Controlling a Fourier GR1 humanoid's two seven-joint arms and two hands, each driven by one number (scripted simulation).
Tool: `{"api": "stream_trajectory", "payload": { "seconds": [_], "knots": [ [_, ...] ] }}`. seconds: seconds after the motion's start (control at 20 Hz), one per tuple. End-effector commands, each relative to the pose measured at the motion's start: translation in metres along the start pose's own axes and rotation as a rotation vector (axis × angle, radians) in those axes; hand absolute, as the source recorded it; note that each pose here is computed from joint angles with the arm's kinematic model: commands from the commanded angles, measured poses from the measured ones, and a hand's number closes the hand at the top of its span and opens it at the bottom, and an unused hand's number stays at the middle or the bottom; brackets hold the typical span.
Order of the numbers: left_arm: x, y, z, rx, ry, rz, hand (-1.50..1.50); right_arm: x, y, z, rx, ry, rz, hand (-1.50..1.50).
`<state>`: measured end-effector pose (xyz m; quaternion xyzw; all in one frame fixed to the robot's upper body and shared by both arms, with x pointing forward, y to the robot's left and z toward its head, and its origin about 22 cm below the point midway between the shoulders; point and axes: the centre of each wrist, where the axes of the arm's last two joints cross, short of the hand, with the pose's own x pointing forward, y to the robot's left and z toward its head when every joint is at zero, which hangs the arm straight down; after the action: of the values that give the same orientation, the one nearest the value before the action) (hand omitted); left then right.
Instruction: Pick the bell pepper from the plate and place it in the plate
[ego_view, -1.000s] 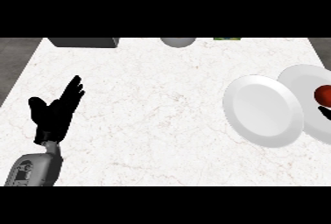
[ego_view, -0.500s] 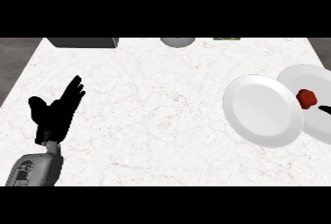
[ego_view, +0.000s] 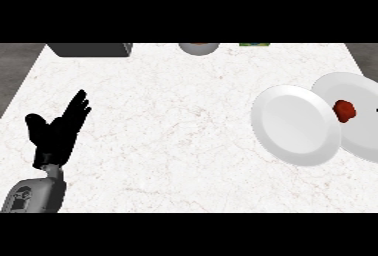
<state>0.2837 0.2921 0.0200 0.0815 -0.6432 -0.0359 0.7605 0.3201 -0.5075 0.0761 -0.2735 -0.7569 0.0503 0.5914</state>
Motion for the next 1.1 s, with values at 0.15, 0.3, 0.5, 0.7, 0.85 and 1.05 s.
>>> {"api": "stream_trajectory", "payload": {
  "seconds": [0.15,0.3,0.5,0.7,0.85,1.05],
  "knots": [
    [0.013,-0.025,0.006,-0.011,-0.012,0.007,0.00,-0.009,-0.040,0.019,0.089,0.124,-0.221,-1.50],
    [0.014,-0.013,-0.011,-0.014,-0.014,-0.018,0.00,-0.005,-0.049,0.017,0.077,0.075,-0.204,-1.50],
    [0.001,0.011,-0.009,-0.008,-0.014,0.002,0.00,-0.017,-0.060,0.037,0.065,0.039,-0.210,-1.50],
    [-0.006,-0.015,-0.007,-0.019,-0.021,0.003,0.00,-0.017,-0.080,0.046,0.025,0.046,-0.191,-1.50],
    [-0.011,-0.005,0.016,-0.034,-0.007,0.008,0.00,-0.022,-0.097,0.063,0.004,0.057,-0.167,-1.50],
    [-0.015,-0.012,0.005,-0.017,-0.017,0.013,0.00,-0.038,-0.094,0.084,0.001,0.072,-0.143,-1.50]
  ]
}}
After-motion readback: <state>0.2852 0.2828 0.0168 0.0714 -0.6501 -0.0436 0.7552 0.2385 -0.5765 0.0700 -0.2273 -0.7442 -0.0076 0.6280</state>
